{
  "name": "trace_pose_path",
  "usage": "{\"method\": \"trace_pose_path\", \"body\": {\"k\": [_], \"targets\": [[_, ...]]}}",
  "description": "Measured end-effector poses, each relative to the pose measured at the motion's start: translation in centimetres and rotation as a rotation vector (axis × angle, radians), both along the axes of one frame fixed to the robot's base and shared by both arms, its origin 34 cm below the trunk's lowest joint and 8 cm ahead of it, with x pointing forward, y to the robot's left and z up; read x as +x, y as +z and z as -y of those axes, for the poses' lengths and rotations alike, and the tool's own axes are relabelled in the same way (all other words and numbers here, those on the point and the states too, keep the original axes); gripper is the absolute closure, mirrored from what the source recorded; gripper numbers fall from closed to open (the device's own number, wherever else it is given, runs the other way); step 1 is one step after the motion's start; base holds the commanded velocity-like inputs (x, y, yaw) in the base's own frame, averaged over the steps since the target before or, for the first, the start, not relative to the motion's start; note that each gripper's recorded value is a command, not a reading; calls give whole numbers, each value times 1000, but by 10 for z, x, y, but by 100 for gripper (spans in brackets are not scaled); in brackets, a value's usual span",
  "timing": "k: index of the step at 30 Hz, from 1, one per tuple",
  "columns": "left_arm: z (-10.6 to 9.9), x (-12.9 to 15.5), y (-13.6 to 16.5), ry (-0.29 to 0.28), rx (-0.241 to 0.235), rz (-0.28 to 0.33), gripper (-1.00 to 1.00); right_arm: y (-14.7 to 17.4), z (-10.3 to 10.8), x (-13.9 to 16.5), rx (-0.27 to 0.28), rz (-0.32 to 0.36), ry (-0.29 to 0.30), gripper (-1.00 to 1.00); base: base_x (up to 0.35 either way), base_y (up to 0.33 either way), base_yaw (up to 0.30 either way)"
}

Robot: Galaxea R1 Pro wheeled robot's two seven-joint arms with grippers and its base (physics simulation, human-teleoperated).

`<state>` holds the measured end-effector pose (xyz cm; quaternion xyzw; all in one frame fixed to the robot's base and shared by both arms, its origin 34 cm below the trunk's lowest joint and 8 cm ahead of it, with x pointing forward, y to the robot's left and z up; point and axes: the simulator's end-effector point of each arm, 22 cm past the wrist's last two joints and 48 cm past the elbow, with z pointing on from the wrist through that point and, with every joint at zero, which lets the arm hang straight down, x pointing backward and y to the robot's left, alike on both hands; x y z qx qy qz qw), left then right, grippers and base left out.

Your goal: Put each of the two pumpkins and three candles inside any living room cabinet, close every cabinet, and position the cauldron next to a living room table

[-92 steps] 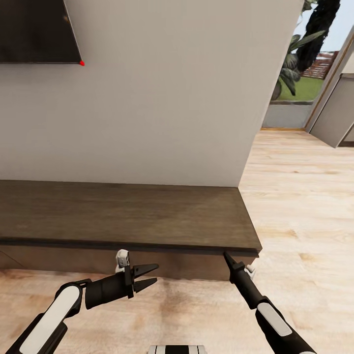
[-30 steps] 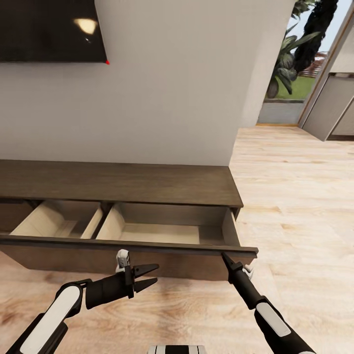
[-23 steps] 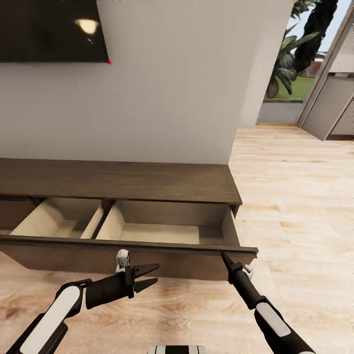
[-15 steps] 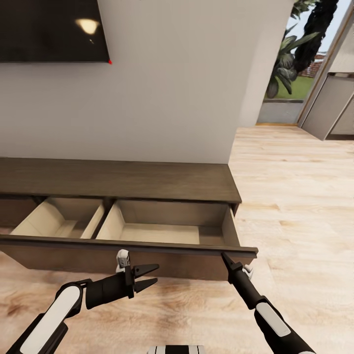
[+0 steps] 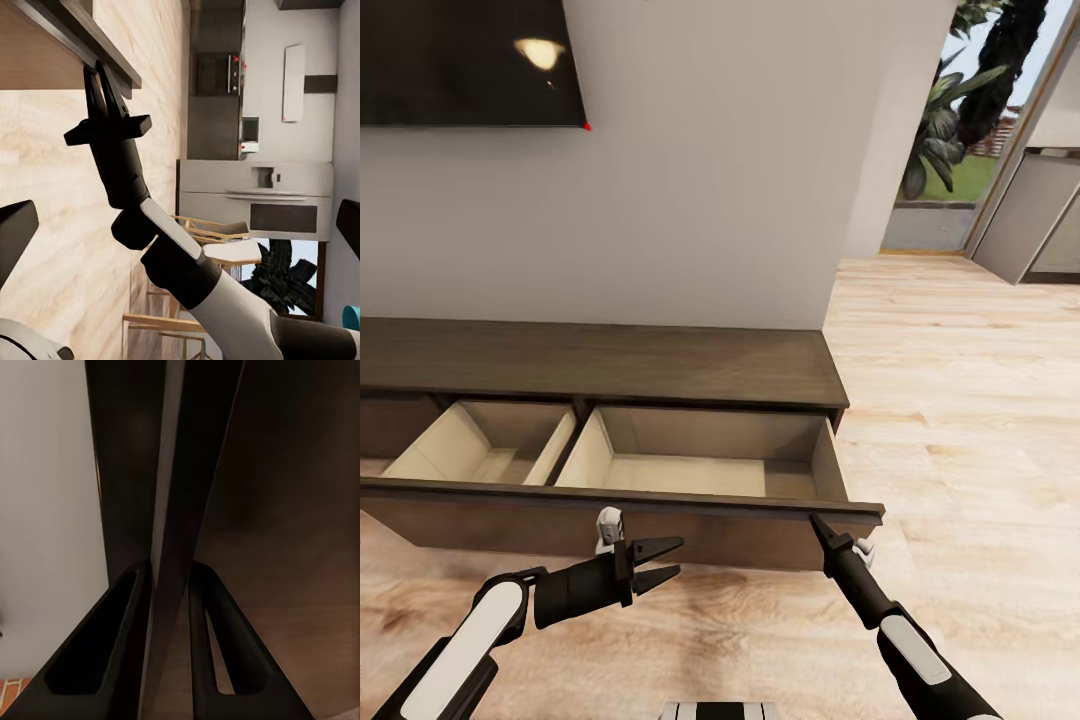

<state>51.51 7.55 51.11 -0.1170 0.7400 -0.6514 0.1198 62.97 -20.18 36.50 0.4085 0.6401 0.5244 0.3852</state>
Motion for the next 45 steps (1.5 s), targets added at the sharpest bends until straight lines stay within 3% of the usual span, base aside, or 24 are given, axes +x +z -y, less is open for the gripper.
{"method": "trace_pose_path", "body": {"k": [42, 43, 44, 45], "targets": [[0, 0, 0, 0, -1, -1, -100, 0, 0, 8, 3, -9, -19, 100, -17, 0, 0], [0, 0, 0, 0, -1, -1, -100, 0, 0, 8, 3, -8, -19, -100, 0, 0, 0], [0, 0, 0, 0, 0, 0, -100, -2, 17, 2, 4, -11, -39, -100, 0, 0, 0], [0, 0, 0, 0, 0, -1, -100, -3, 17, 1, 3, -14, -38, -100, 0, 0, 0]]}}
